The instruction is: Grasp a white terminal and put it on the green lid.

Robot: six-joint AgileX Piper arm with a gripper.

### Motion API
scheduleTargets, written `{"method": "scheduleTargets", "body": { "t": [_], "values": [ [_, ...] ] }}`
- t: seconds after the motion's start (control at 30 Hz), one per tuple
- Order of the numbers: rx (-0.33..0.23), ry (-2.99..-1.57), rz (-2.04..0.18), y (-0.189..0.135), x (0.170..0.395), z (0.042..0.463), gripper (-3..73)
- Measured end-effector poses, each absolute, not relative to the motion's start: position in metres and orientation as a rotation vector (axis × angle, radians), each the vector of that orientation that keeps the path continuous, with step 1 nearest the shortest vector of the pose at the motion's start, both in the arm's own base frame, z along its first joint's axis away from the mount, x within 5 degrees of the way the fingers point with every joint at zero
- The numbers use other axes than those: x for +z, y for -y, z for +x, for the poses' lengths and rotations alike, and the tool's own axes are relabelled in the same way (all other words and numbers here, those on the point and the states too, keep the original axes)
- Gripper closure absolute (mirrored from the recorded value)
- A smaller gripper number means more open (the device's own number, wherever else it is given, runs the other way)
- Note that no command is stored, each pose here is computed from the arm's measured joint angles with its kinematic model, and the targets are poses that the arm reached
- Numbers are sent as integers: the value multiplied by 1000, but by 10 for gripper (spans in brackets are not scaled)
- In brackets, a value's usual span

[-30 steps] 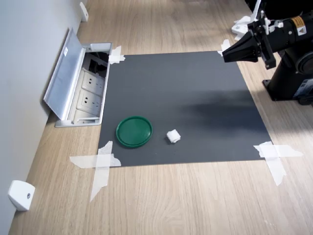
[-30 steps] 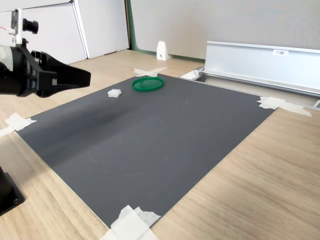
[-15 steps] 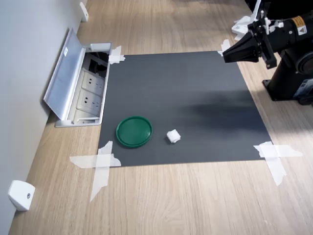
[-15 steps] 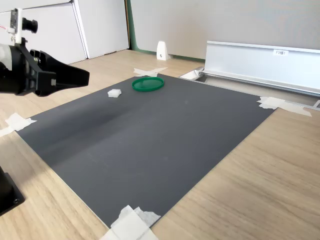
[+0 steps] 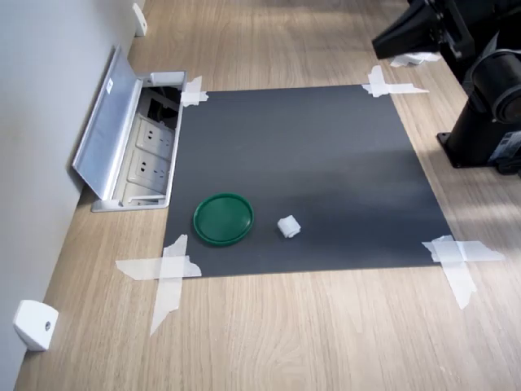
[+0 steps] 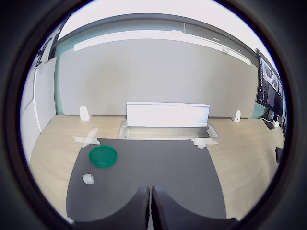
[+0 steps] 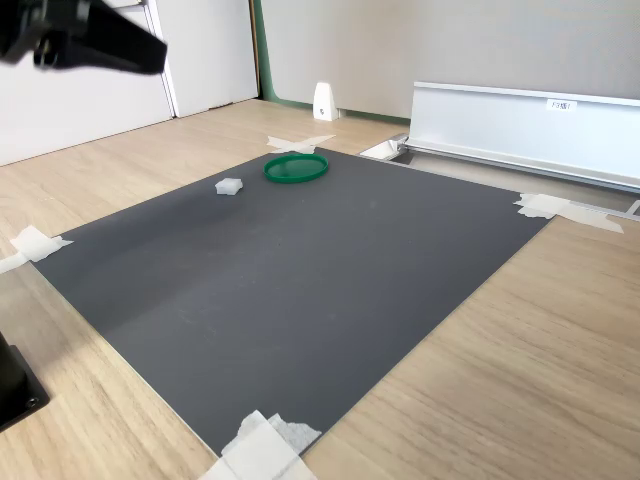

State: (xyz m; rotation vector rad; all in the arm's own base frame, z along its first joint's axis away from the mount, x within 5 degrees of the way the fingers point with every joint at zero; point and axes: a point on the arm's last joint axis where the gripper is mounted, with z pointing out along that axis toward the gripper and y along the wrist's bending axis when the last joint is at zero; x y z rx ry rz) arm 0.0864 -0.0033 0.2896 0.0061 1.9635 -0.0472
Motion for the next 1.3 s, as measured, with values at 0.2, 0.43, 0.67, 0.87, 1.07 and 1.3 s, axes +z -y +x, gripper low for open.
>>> {"method": "scheduleTargets", "body": {
  "t": [0.2,0.43,0.67,0.87,1.07,1.3],
  "values": [
    [-78,-2144,-11,6,315,132,704],
    [-130,-2335,-240,0,330,178,704],
    [-96,-2474,-621,-36,323,204,704],
    [-61,-2551,-680,-57,312,224,700],
    [-22,-2452,-608,-64,334,238,700],
    [-47,-2456,-723,-69,337,253,700]
  ]
}}
